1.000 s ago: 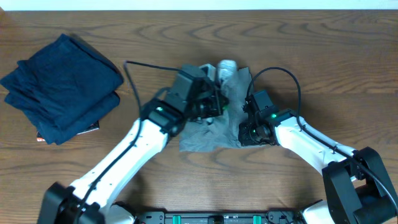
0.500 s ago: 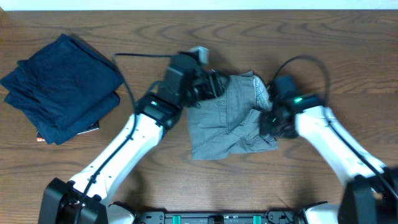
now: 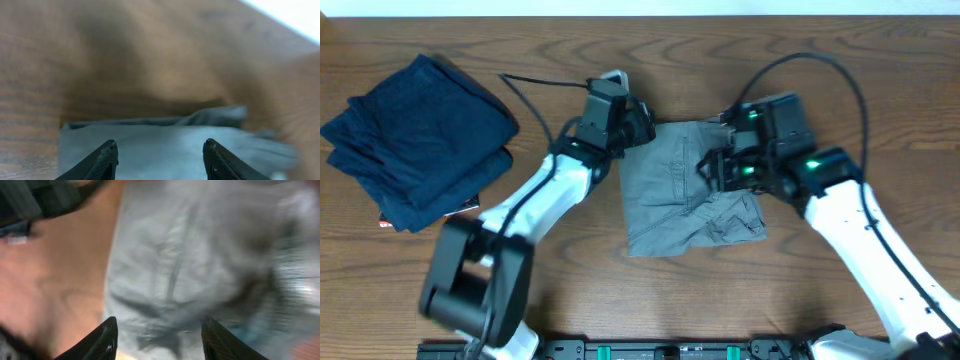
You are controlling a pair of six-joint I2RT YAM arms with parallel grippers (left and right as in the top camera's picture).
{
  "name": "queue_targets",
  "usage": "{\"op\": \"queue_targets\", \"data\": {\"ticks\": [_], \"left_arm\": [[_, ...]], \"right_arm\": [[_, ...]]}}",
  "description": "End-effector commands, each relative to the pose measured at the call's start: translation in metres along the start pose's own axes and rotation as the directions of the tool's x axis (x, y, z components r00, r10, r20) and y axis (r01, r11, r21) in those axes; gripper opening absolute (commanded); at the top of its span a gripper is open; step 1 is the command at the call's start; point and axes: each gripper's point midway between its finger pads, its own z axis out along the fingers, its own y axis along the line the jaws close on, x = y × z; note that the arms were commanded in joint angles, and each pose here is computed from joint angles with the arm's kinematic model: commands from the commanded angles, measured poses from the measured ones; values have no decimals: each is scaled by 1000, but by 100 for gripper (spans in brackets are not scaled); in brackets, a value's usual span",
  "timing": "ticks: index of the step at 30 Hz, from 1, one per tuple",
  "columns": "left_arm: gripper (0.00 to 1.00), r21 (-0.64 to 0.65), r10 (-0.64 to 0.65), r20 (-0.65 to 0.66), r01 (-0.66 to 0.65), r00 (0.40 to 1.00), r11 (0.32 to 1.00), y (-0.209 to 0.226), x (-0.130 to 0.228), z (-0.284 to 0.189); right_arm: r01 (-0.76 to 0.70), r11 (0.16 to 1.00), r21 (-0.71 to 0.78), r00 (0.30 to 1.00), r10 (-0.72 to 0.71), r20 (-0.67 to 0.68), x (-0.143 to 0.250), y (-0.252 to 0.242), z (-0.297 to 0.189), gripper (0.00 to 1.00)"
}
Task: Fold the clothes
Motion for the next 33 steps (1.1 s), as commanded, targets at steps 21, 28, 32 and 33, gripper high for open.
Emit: {"op": "queue_targets", "data": {"ticks": [21,28,32,33], "left_arm": [[43,-268,-60,-502,-89,863,959,66,138,-10],[28,-261,-113,-675,-93,729,961,51,186,-48],[30,-235,-79,-623,-90,778,968,39,164,-63],[33,-232,-62,-585,-93,809,968,37,151,-66]], "right_arm": [[-184,710,680,933,344,-107,126,-163,53,62],[-78,807,585,997,56,55,37,-175,64,72],[-42,847,530,997,3,73,15,-162,64,75],[-41,851,524,997,3,74,13,-159,63,76]]}}
